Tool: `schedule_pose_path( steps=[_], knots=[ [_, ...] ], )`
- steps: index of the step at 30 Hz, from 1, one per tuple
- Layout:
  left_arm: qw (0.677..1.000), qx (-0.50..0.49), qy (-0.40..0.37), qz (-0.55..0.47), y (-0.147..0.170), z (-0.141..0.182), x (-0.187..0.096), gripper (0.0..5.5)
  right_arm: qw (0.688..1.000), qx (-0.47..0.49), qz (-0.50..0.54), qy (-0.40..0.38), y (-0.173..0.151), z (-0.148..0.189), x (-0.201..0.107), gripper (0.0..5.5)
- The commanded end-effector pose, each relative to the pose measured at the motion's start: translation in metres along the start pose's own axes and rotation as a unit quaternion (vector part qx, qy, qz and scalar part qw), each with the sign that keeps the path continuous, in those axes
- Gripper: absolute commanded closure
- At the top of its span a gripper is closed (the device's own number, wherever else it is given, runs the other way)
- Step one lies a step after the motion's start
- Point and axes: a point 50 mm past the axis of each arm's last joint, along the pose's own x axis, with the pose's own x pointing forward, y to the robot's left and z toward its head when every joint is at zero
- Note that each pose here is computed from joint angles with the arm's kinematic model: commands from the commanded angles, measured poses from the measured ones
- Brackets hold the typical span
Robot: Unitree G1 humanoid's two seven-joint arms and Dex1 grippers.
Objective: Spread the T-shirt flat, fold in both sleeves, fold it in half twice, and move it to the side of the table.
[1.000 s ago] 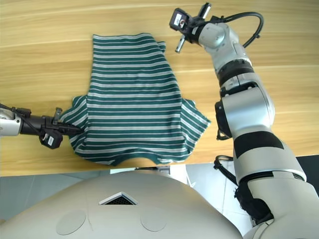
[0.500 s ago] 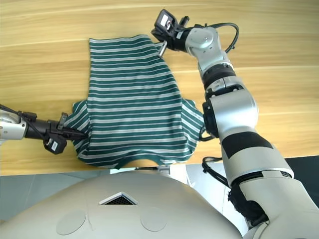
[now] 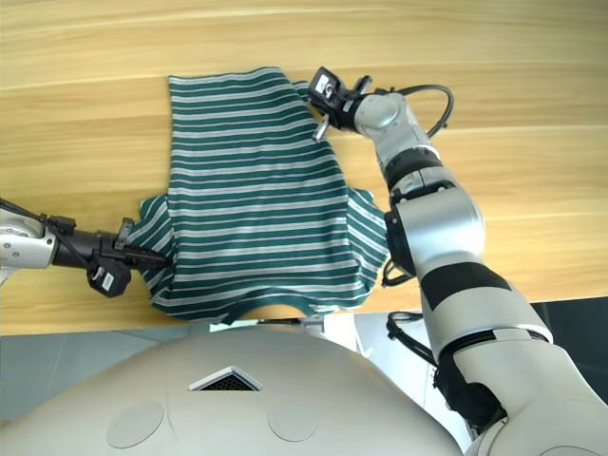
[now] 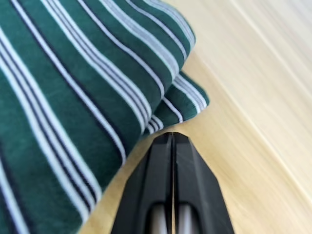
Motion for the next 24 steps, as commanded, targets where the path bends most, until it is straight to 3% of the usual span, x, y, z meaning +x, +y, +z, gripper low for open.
schedule_pose_path(
  steps=[1, 8, 12, 20, 24],
  knots=[
    [0.995, -0.042, -0.007, -0.085, -0.031, -0.001, 0.027, 5.5, 1.0, 0.012, 0.012, 0.022, 0.009, -0.012, 0.001, 5.48],
    [0.996, -0.042, -0.007, -0.085, -0.031, -0.002, 0.028, 5.5, 0.997, 0.041, 0.01, -0.069, -0.005, 0.015, -0.002, 5.48],
    [0.996, -0.042, -0.008, -0.083, -0.031, -0.002, 0.029, 5.5, 0.991, 0.01, 0.06, -0.118, 0.004, 0.031, 0.001, 5.48],
    [0.996, -0.038, -0.012, -0.082, -0.03, -0.002, 0.031, 5.5, 0.976, -0.065, 0.183, -0.096, 0.05, 0.011, 0.007, 5.48],
    [0.996, -0.038, -0.013, -0.081, -0.03, -0.001, 0.031, 5.5, 0.976, -0.076, 0.195, -0.061, 0.059, -0.006, 0.006, 5.48]
  ],
)
